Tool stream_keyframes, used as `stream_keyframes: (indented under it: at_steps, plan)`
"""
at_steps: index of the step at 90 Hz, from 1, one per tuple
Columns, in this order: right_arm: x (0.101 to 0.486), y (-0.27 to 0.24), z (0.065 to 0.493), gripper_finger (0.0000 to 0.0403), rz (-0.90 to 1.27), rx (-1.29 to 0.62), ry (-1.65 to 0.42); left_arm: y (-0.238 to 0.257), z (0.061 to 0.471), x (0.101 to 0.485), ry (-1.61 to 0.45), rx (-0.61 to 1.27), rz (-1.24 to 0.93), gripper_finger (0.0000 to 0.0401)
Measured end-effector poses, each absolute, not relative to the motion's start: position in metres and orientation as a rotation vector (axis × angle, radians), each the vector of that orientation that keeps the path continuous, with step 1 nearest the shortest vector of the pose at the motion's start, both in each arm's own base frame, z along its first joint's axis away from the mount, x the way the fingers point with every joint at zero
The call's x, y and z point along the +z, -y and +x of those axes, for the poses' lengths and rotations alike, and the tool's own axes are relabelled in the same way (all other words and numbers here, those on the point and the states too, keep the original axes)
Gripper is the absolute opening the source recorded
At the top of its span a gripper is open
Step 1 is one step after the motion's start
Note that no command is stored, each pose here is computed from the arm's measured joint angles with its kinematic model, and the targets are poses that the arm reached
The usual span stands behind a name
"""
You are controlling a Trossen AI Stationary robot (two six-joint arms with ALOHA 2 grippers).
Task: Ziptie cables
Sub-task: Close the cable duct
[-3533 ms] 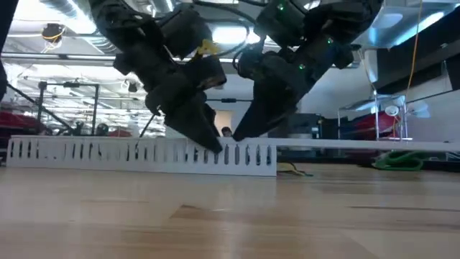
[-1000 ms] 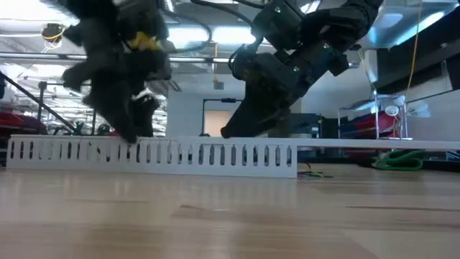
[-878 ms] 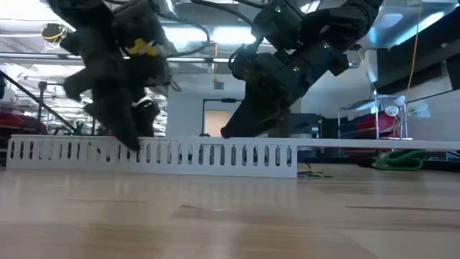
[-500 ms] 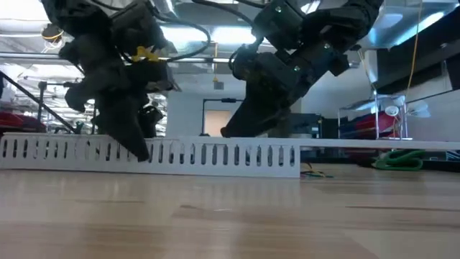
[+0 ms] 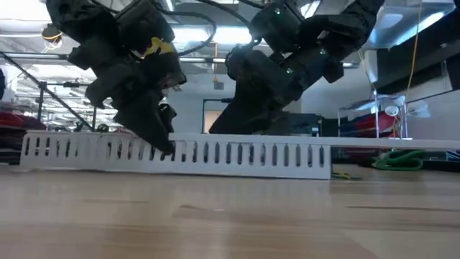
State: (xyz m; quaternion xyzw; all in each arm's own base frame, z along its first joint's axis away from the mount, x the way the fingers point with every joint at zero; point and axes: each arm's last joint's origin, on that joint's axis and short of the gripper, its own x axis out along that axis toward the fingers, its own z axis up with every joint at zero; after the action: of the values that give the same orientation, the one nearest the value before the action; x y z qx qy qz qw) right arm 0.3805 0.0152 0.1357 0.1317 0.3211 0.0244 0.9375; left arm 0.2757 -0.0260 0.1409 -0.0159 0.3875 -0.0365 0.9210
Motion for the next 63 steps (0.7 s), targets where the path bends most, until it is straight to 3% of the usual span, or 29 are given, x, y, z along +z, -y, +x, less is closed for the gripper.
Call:
stream_keyframes:
  at_steps: [17,49,63]
  plan:
    - [0.136,-0.015,0.380,0.0181,0.237,0.050,-0.663,0.024,0.276,0.138,-0.813,-0.058,-0.069,0.0168]
    - [0.171,-0.014,0.370,0.0263,0.112,0.087,-0.743,0.020,0.280,0.149,-0.898,-0.060,-0.077,0.0169]
    - [0.172,-0.015,0.372,0.0275,0.119,0.100,-0.786,0.021,0.283,0.150,-0.870,-0.068,-0.065,0.0169]
